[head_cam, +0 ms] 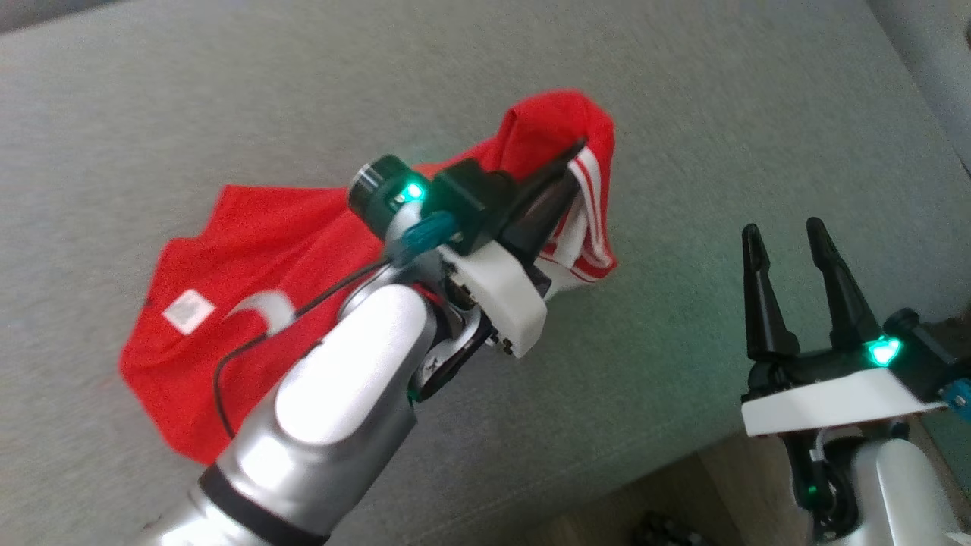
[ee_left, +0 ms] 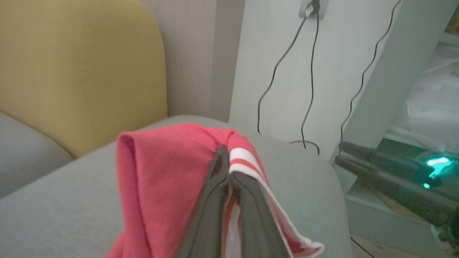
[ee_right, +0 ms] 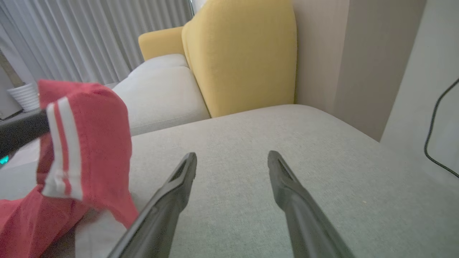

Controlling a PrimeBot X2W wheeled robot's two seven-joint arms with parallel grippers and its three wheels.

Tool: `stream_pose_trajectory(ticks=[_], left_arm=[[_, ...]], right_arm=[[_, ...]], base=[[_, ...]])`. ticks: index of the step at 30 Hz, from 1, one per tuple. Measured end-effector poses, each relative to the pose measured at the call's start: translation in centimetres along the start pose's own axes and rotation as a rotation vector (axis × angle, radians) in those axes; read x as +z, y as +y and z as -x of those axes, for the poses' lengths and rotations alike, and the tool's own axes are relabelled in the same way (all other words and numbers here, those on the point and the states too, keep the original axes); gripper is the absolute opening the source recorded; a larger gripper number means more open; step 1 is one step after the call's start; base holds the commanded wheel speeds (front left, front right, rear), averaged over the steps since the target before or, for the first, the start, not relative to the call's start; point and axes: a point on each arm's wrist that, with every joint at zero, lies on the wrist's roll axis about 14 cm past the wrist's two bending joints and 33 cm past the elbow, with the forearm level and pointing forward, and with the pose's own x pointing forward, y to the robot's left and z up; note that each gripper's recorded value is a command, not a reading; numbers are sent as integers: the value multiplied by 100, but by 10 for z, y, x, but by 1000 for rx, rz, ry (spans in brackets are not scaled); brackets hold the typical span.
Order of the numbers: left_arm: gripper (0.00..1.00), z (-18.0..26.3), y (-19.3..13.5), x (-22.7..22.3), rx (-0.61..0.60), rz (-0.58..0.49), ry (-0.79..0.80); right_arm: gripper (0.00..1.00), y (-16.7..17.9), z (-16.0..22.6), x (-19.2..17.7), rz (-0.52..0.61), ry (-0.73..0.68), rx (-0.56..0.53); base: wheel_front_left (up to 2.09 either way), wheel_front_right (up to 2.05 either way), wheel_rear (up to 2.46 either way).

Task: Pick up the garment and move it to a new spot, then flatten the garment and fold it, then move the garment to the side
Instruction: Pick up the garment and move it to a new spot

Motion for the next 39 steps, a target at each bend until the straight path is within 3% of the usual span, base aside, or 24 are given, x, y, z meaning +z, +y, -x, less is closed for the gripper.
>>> stream_pose_trajectory(ticks=[7,8,9,16,23,27,31,32,39], left_arm=[[0,8,-15,-119,-76,86,383],[36,12,-17,-127,-82,90,411],[100,14,-18,-132,-87,86,433],[100,25,-23,-127,-85,110,431],[100,34,-15,-92,17,124,315],[100,55,3,-72,149,132,219],[100,88,41,-49,342,101,130],[100,88,41,-49,342,101,130],[100,157,107,23,697,-21,-77]], right_arm=[[100,-13,-1,-19,-3,50,-47],[100,-13,-2,-20,-6,52,-45],[100,-12,-3,-19,-7,49,-42],[100,-1,-9,-18,-9,41,-2],[100,14,-13,-9,-4,28,51],[100,25,-13,-3,-1,21,85],[100,35,-10,0,-1,16,118],[100,35,-10,0,-1,16,118],[100,59,-15,11,12,-5,192]], base=[[0,0,0],[0,0,0],[0,0,0],[0,0,0],[0,0,0],[0,0,0],[0,0,0],[0,0,0],[0,0,0]])
